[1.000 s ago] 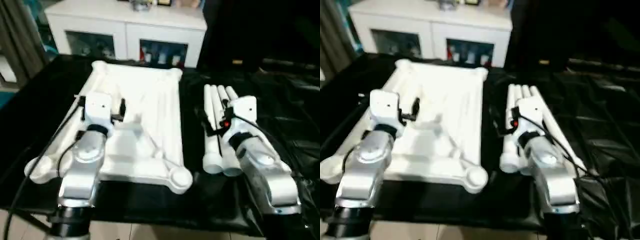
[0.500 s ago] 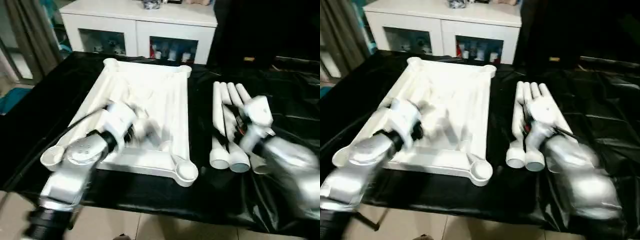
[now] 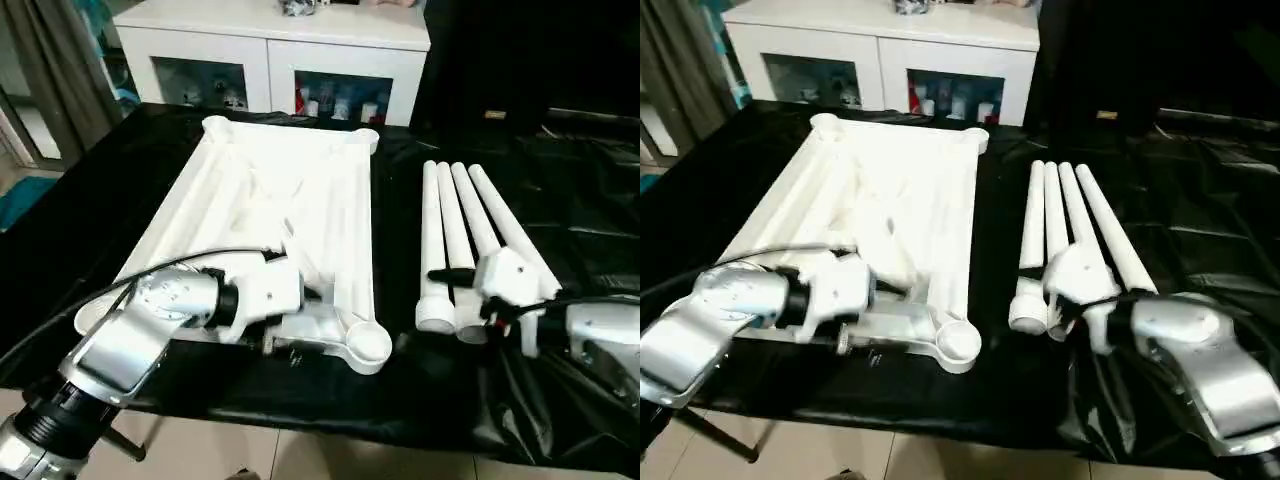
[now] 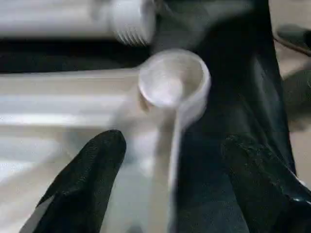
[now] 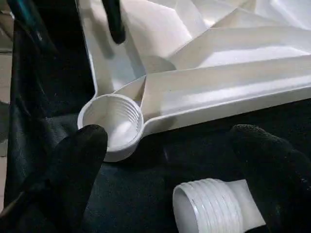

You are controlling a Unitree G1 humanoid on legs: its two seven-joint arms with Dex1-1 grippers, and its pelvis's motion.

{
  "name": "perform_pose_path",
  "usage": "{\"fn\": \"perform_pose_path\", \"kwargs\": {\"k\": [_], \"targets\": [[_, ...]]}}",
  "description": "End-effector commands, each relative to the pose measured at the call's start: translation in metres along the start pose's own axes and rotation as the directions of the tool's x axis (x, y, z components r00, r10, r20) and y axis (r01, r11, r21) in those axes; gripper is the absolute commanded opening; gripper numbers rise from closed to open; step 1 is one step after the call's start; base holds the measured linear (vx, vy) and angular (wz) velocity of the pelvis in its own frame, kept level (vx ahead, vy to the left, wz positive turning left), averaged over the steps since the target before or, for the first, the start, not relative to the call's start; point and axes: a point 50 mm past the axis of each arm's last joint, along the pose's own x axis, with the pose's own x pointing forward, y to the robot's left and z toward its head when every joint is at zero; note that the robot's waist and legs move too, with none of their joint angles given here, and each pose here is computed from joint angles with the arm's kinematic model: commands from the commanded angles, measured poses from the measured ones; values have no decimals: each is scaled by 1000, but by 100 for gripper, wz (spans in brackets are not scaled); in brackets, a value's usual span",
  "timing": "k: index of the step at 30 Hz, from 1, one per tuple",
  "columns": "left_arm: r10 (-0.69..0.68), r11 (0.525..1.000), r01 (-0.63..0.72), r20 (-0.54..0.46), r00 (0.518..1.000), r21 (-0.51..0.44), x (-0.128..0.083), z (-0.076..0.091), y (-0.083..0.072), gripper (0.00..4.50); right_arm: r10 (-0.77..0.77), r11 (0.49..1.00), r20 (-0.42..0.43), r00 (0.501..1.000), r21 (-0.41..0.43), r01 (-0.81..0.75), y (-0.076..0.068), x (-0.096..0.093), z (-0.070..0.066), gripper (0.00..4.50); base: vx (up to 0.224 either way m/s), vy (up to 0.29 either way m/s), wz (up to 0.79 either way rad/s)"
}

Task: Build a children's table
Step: Rotate table base

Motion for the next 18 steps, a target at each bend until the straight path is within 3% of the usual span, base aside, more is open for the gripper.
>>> {"fn": "perform_pose_path", "kwargs": {"k": [1, 10, 18], "targets": [[-13, 1000, 14, -11, 1000, 19, -1, 3, 4, 338, 29, 999, 2, 1000, -18, -29, 2, -2, 4, 450, 0, 0, 0], [-2, 999, 1, -32, 999, -39, 4, -4, 12, 281, 72, 997, 0, 997, -27, -72, 5, -3, 7, 450, 0, 0, 0], [-25, 998, 22, -45, 999, -64, 10, -7, 11, 196, 88, 996, -12, 996, -33, -89, 7, -2, 6, 450, 0, 0, 0]]}}
